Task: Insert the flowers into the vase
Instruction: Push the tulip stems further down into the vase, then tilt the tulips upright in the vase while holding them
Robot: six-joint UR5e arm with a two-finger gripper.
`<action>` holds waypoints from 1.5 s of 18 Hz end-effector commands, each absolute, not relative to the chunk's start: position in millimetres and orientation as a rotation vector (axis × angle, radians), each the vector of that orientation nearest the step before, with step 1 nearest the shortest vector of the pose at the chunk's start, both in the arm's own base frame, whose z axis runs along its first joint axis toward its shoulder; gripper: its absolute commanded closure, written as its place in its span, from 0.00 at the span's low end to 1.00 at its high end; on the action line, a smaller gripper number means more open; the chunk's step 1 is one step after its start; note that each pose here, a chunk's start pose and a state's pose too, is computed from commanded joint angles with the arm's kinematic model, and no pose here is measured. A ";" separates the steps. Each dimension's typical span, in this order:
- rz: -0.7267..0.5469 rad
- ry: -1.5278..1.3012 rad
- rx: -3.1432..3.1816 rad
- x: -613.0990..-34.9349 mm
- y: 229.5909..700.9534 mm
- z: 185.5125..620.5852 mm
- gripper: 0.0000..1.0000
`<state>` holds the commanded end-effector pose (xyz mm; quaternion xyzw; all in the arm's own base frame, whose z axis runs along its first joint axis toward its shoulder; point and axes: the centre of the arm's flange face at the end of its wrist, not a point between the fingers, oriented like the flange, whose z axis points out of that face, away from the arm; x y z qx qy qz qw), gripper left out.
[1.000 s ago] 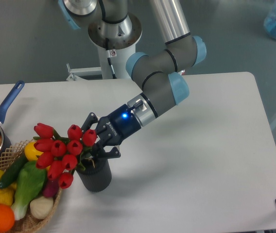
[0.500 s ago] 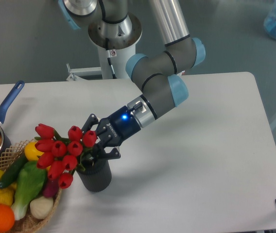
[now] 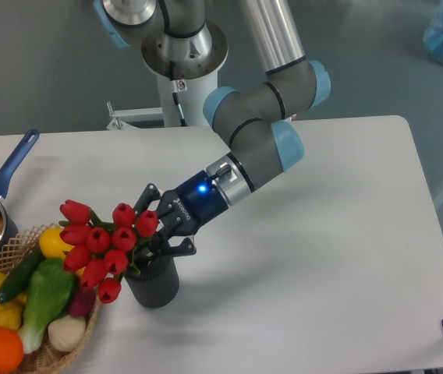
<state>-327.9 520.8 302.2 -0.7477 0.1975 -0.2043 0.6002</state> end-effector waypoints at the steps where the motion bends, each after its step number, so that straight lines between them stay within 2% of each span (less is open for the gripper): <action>1: -0.467 0.463 -1.731 -328.4 520.1 301.6 0.63; 10: -0.460 0.477 -1.727 -327.0 519.1 295.3 0.59; 11: -0.457 0.469 -1.729 -330.3 516.2 294.0 0.56; 12: -0.455 0.466 -1.728 -331.6 514.9 293.6 0.47; 15: -0.448 0.472 -1.724 -332.3 514.4 293.7 0.42; 17: -0.440 0.481 -1.721 -332.3 514.4 293.7 0.30; 27: -0.427 0.484 -1.716 -336.2 511.9 294.0 0.20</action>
